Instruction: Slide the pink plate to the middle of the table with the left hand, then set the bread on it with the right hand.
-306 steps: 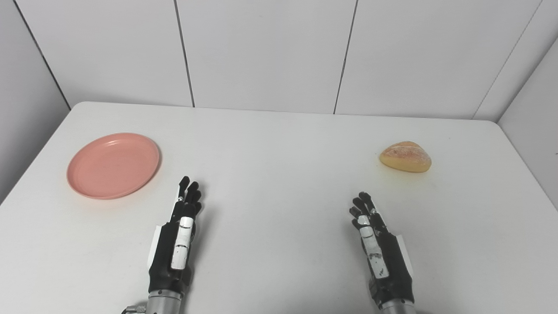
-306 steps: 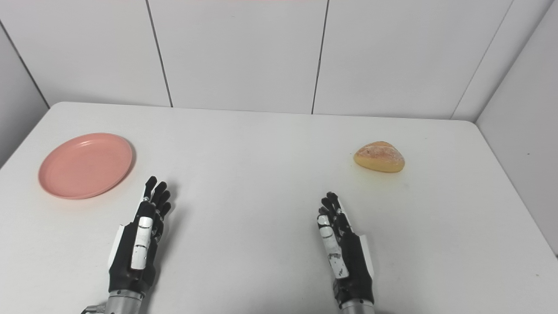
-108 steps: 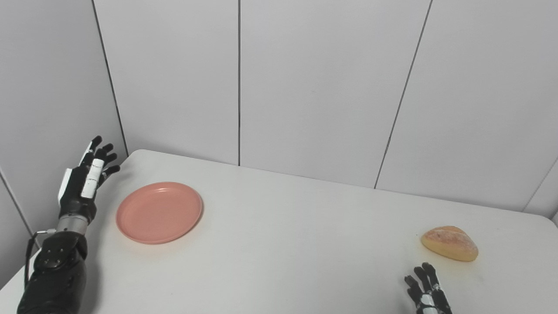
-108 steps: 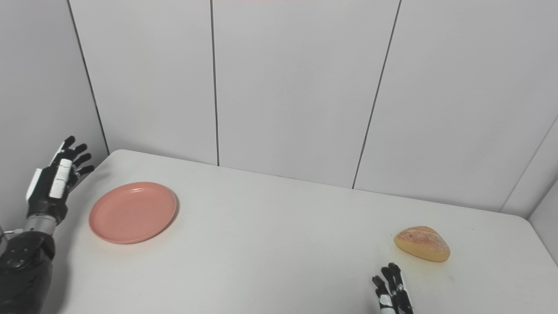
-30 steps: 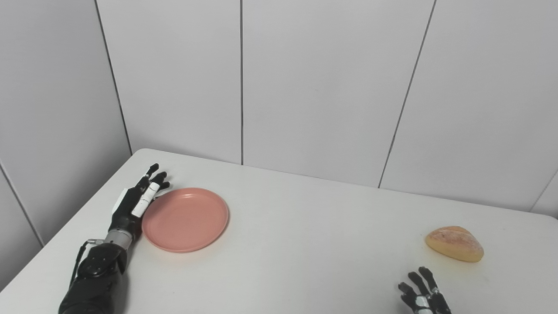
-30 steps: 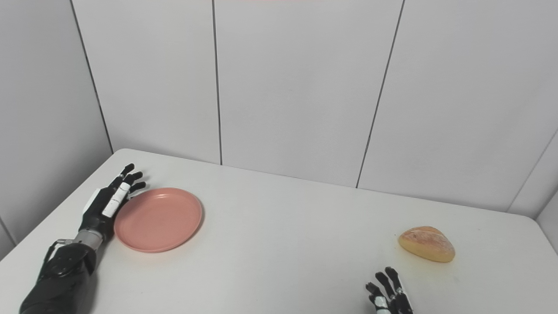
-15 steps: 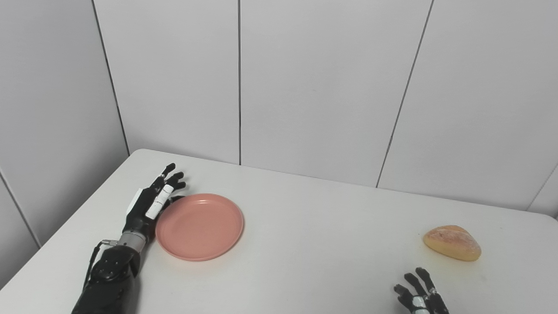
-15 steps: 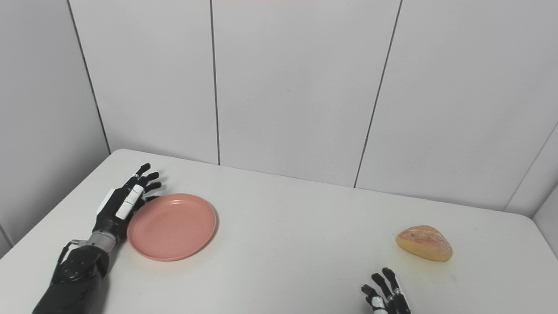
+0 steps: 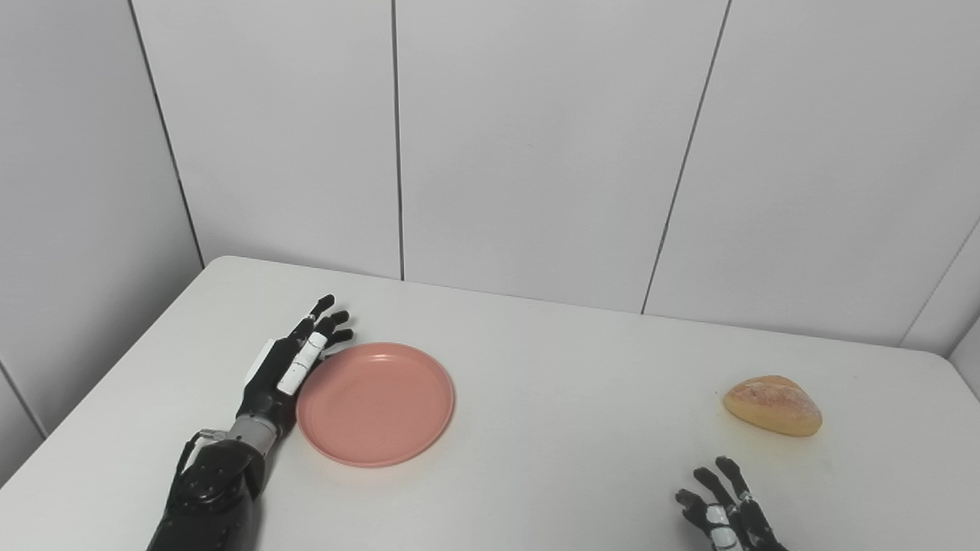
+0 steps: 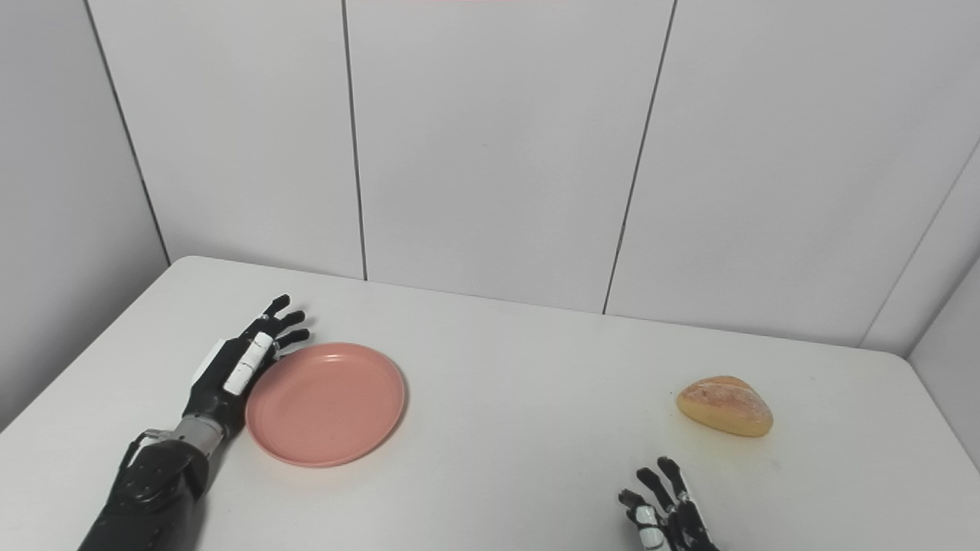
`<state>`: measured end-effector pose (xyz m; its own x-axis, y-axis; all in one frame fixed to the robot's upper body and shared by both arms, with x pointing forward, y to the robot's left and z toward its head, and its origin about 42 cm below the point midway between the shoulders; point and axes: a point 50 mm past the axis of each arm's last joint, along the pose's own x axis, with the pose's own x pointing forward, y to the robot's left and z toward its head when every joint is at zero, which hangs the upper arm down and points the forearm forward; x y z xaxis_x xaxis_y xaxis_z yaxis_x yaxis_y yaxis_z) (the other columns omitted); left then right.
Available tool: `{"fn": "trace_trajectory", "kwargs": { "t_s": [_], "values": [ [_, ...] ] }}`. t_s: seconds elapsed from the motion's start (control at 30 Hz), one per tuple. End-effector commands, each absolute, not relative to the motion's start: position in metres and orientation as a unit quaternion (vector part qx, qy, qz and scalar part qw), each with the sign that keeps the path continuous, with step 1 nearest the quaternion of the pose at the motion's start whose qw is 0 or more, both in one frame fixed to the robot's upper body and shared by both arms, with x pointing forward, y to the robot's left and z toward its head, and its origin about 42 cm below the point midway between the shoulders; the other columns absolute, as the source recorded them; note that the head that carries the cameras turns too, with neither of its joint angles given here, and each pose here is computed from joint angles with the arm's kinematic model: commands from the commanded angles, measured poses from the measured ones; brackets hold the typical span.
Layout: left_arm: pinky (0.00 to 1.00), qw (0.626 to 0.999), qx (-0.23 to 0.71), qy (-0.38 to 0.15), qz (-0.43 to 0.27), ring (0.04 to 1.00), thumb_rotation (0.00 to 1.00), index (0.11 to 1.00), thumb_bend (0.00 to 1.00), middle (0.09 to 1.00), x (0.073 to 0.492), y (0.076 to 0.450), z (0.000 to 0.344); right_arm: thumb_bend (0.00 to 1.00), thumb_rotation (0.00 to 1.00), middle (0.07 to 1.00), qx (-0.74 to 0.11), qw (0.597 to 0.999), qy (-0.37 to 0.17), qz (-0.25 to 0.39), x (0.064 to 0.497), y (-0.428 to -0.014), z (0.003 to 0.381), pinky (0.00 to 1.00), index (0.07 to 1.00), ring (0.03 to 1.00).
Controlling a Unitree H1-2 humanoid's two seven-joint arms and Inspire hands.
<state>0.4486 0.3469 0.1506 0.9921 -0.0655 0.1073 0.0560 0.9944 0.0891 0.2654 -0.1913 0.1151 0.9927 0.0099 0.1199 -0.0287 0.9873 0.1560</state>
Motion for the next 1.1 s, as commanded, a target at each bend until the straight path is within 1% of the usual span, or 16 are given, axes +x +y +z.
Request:
{"fn": "trace_trajectory", "kwargs": {
  "t_s": [0.0, 0.13, 0.3, 0.5, 0.6, 0.67, 0.73, 0.8, 0.87, 0.93, 1.0, 1.07],
  "values": [
    [0.69, 0.997, 0.040, -0.053, -0.049, 0.861, 0.83, 0.945, 0.90, 0.899, 0.452, 0.340, 0.157, 0.69, 0.67, 0.873, 0.086, 0.995, -0.039, 0.012, 0.260, -0.183, 0.109, 0.84, 0.918, 0.788],
    [0.72, 0.997, 0.037, -0.049, -0.052, 0.873, 0.84, 0.932, 0.91, 0.906, 0.451, 0.337, 0.159, 0.68, 0.68, 0.863, 0.076, 0.996, -0.041, 0.012, 0.261, -0.177, 0.110, 0.82, 0.926, 0.779],
    [0.73, 0.996, 0.035, -0.056, -0.059, 0.881, 0.83, 0.941, 0.93, 0.921, 0.447, 0.335, 0.156, 0.68, 0.69, 0.864, 0.071, 0.997, -0.041, 0.009, 0.262, -0.164, 0.113, 0.81, 0.929, 0.768],
    [0.69, 0.996, 0.009, -0.069, -0.049, 0.869, 0.85, 0.954, 0.87, 0.913, 0.446, 0.329, 0.156, 0.66, 0.68, 0.863, 0.069, 0.997, -0.042, 0.004, 0.263, -0.149, 0.114, 0.79, 0.925, 0.749],
    [0.73, 0.996, -0.011, -0.074, -0.046, 0.878, 0.85, 0.961, 0.89, 0.925, 0.448, 0.325, 0.159, 0.65, 0.69, 0.860, 0.069, 0.997, -0.042, 0.003, 0.265, -0.143, 0.115, 0.78, 0.924, 0.748],
    [0.75, 0.996, -0.025, -0.079, -0.046, 0.873, 0.84, 0.948, 0.91, 0.921, 0.448, 0.321, 0.162, 0.65, 0.70, 0.856, 0.068, 0.997, -0.043, 0.002, 0.265, -0.139, 0.115, 0.78, 0.923, 0.746],
    [0.78, 0.995, -0.035, -0.084, -0.046, 0.860, 0.84, 0.941, 0.88, 0.907, 0.445, 0.315, 0.168, 0.64, 0.70, 0.853, 0.066, 0.997, -0.044, 0.002, 0.266, -0.137, 0.116, 0.78, 0.921, 0.757],
    [0.78, 0.994, -0.043, -0.085, -0.048, 0.857, 0.84, 0.941, 0.88, 0.903, 0.441, 0.309, 0.172, 0.64, 0.70, 0.853, 0.065, 0.997, -0.044, 0.001, 0.266, -0.135, 0.117, 0.78, 0.921, 0.760],
    [0.78, 0.994, -0.052, -0.082, -0.054, 0.881, 0.85, 0.937, 0.88, 0.902, 0.437, 0.301, 0.176, 0.66, 0.71, 0.850, 0.064, 0.997, -0.044, 0.000, 0.267, -0.134, 0.117, 0.78, 0.920, 0.763],
    [0.81, 0.994, -0.059, -0.074, -0.061, 0.889, 0.84, 0.936, 0.87, 0.897, 0.434, 0.293, 0.180, 0.66, 0.72, 0.850, 0.064, 0.997, -0.043, 0.000, 0.267, -0.133, 0.118, 0.79, 0.921, 0.764],
    [0.81, 0.994, -0.059, -0.065, -0.068, 0.890, 0.84, 0.934, 0.89, 0.895, 0.432, 0.285, 0.181, 0.66, 0.72, 0.856, 0.064, 0.997, -0.043, 0.001, 0.267, -0.132, 0.119, 0.80, 0.923, 0.764],
    [0.79, 0.994, -0.055, -0.059, -0.077, 0.877, 0.84, 0.923, 0.92, 0.889, 0.431, 0.278, 0.180, 0.66, 0.72, 0.857, 0.063, 0.997, -0.043, 0.001, 0.267, -0.131, 0.119, 0.80, 0.924, 0.767]
  ]
}}
